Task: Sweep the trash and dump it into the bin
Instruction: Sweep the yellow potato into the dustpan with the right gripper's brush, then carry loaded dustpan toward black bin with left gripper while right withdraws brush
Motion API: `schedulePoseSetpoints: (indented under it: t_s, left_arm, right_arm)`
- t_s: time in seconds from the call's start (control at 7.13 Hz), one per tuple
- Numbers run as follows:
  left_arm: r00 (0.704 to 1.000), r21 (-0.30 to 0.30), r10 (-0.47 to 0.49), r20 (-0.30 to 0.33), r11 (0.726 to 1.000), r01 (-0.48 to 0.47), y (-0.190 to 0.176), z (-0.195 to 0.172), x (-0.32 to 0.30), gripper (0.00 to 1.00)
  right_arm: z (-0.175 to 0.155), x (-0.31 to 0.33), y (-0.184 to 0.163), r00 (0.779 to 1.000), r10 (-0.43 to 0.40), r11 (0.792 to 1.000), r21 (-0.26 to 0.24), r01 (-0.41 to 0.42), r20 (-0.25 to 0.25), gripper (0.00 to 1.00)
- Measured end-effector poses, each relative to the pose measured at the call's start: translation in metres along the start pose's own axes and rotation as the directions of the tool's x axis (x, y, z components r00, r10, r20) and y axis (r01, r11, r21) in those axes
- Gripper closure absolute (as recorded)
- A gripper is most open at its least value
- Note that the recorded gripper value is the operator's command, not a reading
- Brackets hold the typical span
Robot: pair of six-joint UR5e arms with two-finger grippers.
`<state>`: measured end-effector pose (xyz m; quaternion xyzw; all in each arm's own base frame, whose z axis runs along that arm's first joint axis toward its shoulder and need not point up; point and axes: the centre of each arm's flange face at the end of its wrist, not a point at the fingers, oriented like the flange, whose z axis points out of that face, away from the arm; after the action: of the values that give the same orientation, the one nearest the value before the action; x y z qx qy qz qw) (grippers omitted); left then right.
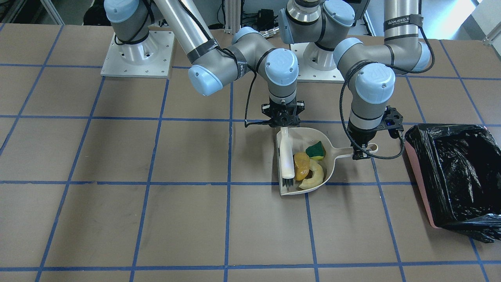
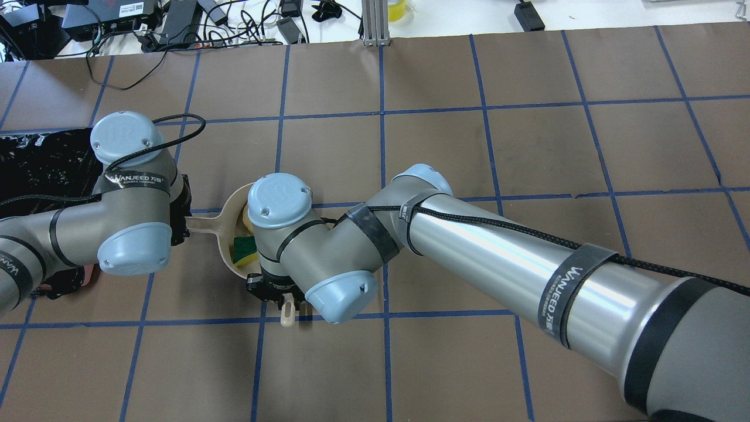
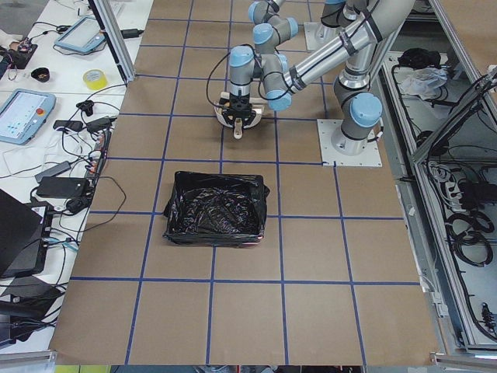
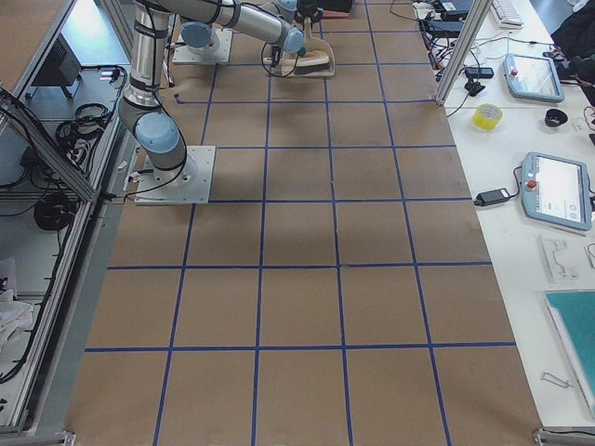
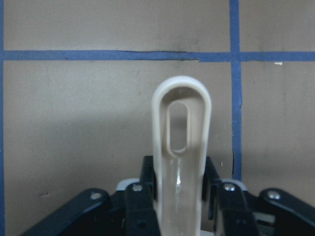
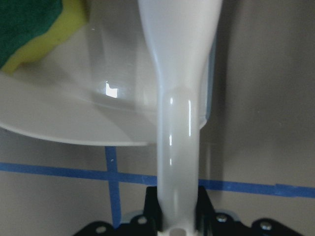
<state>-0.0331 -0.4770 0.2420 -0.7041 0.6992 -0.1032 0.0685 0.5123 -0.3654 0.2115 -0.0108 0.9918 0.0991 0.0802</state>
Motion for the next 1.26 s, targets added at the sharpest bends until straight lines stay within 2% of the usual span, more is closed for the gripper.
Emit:
schedulePoseSetpoints:
  t_s: [0.14,0.42,0.7,0.84,1.12,1.26]
  left_arm:
    - [1.0,-0.002,0.0,-0.001,1.0,0.0,0.0,0.0,0.001,1.0]
    - [1.0,-0.004,0.001,-0.003,1.0,-0.001,0.0,-0.001,0.001,1.0]
    - [1.0,-0.004,0.006,-0.008,1.0,-0.006,0.0,-0.003,0.003,1.0]
    - [1.0,-0.025,0.011,-0.017,1.0,-0.011,-0.002,-0.012,0.011,1.0]
    - [1.0,-0.105,0.016,0.003,0.994,-0.016,-0.016,-0.056,0.047,1.0]
    - [1.0,-0.124,0.015,0.013,0.992,-0.013,-0.028,-0.086,0.065,1.0]
  right_arm:
    - [-0.012,0.01,0.001,0.999,-0.023,1.0,-0.014,0.023,-0.039,0.93]
    - [-0.042,0.038,-0.008,0.996,-0.004,0.999,-0.051,-0.001,-0.092,0.94]
    - [-0.08,0.08,-0.027,0.995,0.01,0.996,-0.085,-0.018,-0.097,0.96]
    - [-0.102,0.113,-0.043,0.995,0.043,0.994,-0.1,-0.052,-0.092,0.97]
    - [-0.138,0.189,-0.069,0.982,0.15,0.977,-0.134,-0.165,-0.114,0.99]
    - [-0.154,0.228,-0.082,0.973,0.18,0.972,-0.124,-0.198,-0.142,1.0]
